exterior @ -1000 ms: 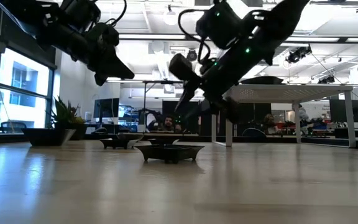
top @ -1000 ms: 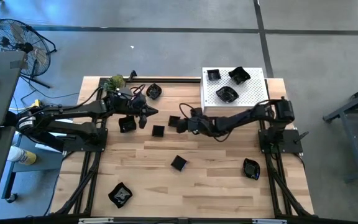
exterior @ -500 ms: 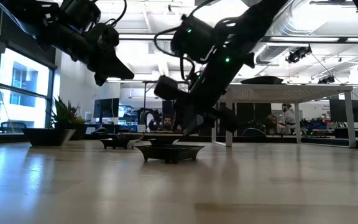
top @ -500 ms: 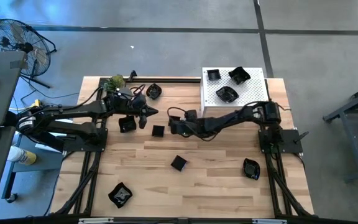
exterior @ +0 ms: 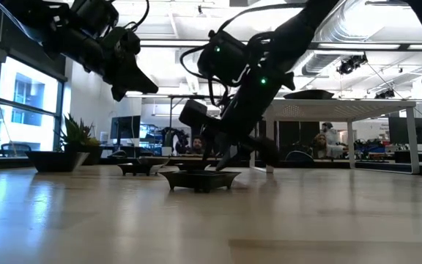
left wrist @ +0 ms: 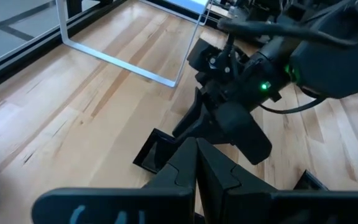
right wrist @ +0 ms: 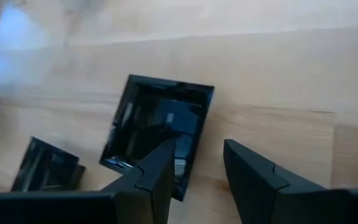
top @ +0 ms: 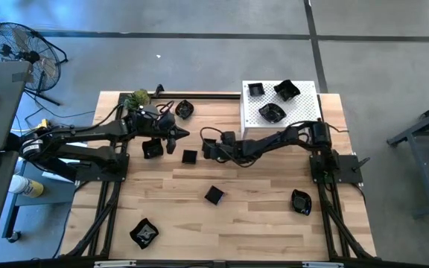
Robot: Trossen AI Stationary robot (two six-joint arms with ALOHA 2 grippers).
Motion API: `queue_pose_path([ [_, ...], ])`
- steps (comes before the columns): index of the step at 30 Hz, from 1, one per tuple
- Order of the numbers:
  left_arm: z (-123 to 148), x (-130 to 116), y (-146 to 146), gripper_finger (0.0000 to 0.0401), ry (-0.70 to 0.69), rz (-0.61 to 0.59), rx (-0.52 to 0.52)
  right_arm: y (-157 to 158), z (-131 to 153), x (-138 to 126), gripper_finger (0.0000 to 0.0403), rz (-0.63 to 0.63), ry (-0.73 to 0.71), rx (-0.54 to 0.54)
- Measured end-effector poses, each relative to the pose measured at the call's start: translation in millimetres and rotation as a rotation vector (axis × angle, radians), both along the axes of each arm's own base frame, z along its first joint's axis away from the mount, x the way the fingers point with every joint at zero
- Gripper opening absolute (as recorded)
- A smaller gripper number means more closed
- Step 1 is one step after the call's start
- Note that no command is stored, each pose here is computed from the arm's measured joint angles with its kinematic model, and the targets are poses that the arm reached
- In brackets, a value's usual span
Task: Pick & Place Mini shaped plates
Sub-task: Stack the square plate on top of the square plate on the shelf
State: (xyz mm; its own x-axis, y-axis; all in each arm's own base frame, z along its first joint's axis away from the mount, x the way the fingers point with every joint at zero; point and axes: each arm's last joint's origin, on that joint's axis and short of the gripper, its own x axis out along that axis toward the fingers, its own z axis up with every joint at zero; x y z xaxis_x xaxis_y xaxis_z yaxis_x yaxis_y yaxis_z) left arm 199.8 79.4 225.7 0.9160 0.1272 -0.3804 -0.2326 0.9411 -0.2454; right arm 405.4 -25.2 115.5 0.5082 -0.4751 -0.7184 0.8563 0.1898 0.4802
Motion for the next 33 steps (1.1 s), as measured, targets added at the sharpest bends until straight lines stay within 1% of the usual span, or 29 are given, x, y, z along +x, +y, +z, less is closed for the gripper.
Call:
queue_pose_path([
  [2,0.1,0.0,0.0,0.0,-0.001,-0.001,0.0,0.3,-0.7,-0.3,0.0129,0.006,0.006,0.001],
  [5,0.1,0.0,0.0,0.0,-0.001,-0.002,-0.001,-1.2,-0.5,0.0,0.011,0.021,0.01,0.001],
  [12,0.1,0.1,-0.2,0.0,-0.002,-0.005,-0.006,-1.3,0.3,0.5,0.0033,0.029,0.007,-0.004],
  [15,0.6,-0.2,-0.4,0.0,-0.007,-0.004,-0.02,-1.3,3.7,0.2,0.0009,0.02,-0.002,-0.012],
  [17,1.0,0.0,-0.8,0.0,-0.012,-0.014,-0.03,-1.4,8.5,0.1,0.0004,0.019,-0.014,-0.017],
  [23,0.8,-0.1,-0.9,0.0,-0.011,-0.016,-0.032,-1.4,26.9,-2.1,0.0008,0.037,-0.042,-0.036],
  [28,0.9,-0.1,-0.6,0.0,-0.011,-0.005,-0.028,-1.0,56.0,-7.0,0.0003,0.074,-0.086,-0.059],
  [33,1.1,-0.1,0.1,0.0,-0.009,0.016,-0.02,-7.0,96.9,-19.8,0.0008,0.078,-0.143,-0.105],
])
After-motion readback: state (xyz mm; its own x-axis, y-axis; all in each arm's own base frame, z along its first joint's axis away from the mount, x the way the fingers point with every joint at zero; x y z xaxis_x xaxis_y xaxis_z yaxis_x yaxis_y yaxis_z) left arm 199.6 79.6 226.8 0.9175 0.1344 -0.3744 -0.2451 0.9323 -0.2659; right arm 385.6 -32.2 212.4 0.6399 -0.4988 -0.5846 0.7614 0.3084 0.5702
